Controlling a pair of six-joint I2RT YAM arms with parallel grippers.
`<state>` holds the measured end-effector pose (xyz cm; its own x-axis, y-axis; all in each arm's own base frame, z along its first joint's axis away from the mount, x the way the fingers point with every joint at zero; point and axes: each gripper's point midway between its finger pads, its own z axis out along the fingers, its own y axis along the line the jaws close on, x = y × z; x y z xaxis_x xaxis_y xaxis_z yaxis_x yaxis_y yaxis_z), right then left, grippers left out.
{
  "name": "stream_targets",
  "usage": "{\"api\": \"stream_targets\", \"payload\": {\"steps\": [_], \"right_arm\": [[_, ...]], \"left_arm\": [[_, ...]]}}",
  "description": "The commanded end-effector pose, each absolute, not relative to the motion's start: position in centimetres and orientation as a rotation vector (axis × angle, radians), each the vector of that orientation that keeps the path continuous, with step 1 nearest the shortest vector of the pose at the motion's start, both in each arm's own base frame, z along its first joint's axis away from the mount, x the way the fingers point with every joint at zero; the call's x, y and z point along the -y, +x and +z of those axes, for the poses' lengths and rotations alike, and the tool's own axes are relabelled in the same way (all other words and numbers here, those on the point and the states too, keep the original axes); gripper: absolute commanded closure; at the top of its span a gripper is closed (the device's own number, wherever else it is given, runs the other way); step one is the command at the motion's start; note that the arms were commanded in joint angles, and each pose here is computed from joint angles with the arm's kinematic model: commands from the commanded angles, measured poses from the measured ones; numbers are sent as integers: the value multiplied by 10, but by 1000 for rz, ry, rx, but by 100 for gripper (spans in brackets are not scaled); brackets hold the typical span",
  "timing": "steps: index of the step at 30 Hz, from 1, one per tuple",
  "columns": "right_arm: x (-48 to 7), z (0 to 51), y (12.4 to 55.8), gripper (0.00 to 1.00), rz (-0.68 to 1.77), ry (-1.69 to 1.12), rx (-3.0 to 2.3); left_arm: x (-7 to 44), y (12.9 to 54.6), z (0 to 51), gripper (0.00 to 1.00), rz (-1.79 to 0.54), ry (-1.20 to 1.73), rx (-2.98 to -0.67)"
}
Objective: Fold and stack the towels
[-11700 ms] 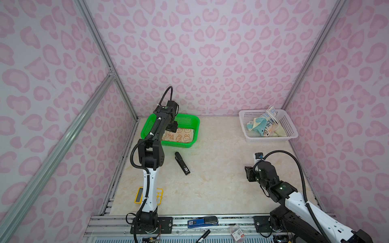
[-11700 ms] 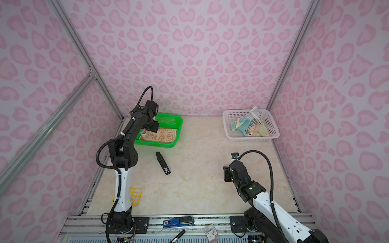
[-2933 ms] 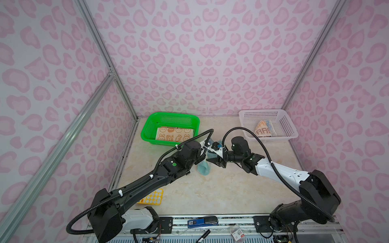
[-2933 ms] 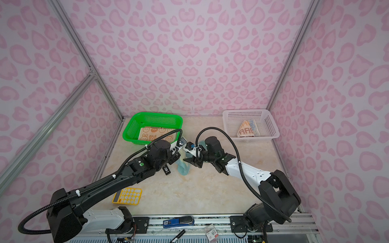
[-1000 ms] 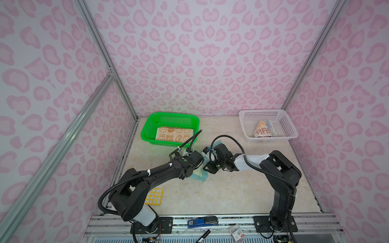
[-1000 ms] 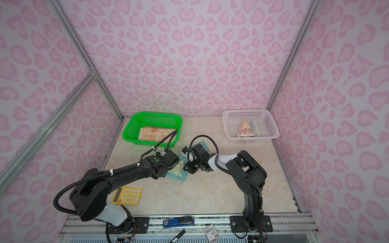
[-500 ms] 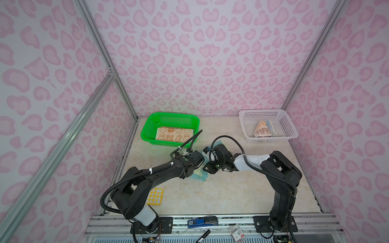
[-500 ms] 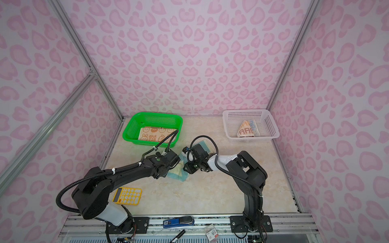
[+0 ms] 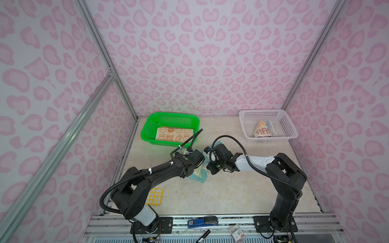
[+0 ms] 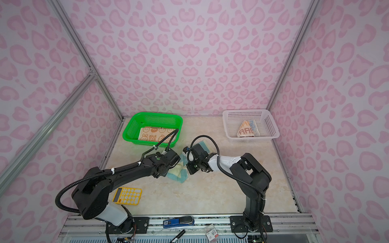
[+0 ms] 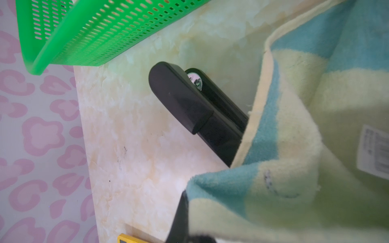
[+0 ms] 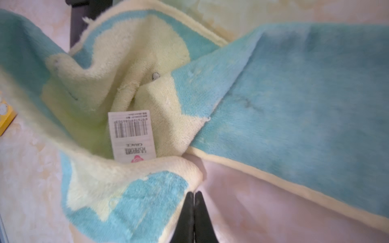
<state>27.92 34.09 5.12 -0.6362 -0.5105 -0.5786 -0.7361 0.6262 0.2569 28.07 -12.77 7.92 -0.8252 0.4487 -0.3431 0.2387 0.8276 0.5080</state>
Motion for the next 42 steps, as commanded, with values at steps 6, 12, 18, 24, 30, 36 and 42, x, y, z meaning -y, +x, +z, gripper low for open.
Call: {"api": "stream_targets", "payload": {"steps": [6, 12, 18, 24, 30, 36, 42], "right_arm": [[-315, 97, 285, 100, 564, -998, -2287], [-339, 84, 276, 70, 711, -1066, -2277], [-376, 97, 266, 55, 955, -1152, -1955], [-399, 119, 264, 52, 1058, -1268, -1667], [-418, 127, 272, 52, 1164, -1298, -1588], [-428, 122, 263, 61, 1261, -1328, -1577], [-421, 106, 253, 70, 1267, -1334, -1632]], "left_arm": [[131, 290, 93, 97, 615, 508, -2522], [124, 291, 86, 97, 670, 519, -2537], [121, 299, 89, 97, 722, 534, -2470], [130, 307, 98, 97, 643, 537, -2408], [138, 314, 110, 97, 592, 556, -2347], [146, 324, 123, 97, 562, 560, -2292], [151, 333, 130, 97, 576, 570, -2262]]}}
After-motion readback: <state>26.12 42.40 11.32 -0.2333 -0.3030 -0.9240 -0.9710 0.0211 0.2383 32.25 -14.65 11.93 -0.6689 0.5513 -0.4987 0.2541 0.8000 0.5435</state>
